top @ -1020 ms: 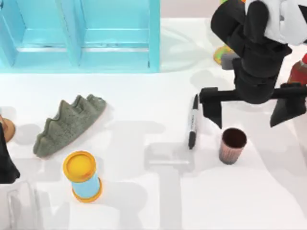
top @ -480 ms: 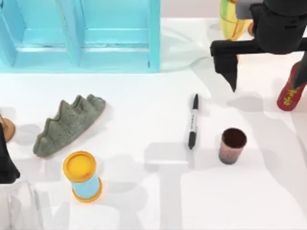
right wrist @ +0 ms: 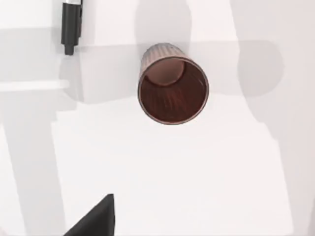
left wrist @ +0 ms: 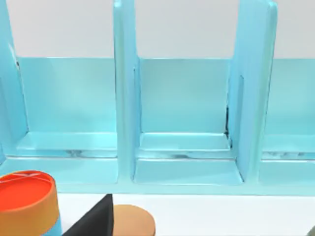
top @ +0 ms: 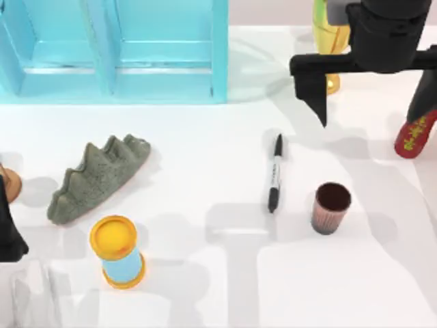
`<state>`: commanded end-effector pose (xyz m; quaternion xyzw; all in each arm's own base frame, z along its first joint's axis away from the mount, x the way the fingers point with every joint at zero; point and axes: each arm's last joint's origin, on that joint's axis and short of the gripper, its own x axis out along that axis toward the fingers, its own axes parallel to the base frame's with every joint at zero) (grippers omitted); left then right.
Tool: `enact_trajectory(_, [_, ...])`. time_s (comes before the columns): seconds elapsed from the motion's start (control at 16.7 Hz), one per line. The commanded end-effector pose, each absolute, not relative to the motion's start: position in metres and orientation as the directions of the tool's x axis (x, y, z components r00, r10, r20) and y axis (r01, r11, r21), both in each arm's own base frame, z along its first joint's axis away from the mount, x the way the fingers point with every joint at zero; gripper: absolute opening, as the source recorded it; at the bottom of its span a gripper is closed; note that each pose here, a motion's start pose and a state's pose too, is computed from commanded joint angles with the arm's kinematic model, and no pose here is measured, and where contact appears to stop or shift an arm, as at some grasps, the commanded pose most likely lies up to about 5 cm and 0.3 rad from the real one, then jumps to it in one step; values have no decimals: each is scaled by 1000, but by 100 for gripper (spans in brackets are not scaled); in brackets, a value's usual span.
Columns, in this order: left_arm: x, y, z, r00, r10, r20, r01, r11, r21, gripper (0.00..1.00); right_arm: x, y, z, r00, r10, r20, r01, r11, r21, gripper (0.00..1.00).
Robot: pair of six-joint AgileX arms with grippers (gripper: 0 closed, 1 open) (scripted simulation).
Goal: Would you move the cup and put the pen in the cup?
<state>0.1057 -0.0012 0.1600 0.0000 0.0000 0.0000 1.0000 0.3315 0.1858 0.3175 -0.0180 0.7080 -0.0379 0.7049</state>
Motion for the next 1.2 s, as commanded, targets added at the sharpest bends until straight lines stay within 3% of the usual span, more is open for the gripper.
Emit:
enact_trajectory(0.42, [106,-1,160,1000,0,0,0,1000,0,100,389,251,248,-32,-141,-990,106,984,-143,100])
enact_trajectory(0.72, [106,-1,160,1000,0,0,0,1000,0,100,404,283,191,-37,-177,-983,152,972,-181,100])
enact_trajectory(1.02, [106,-1,160,1000,0,0,0,1000,0,100,405,287,182,-38,-184,-982,161,969,-188,100])
enact_trajectory(1.08, [106,-1,160,1000,0,0,0,1000,0,100,413,292,179,33,-123,-992,173,978,-115,100])
enact_trajectory(1.2, [106,-1,160,1000,0,0,0,1000,0,100,413,291,175,21,-133,-991,171,977,-128,100])
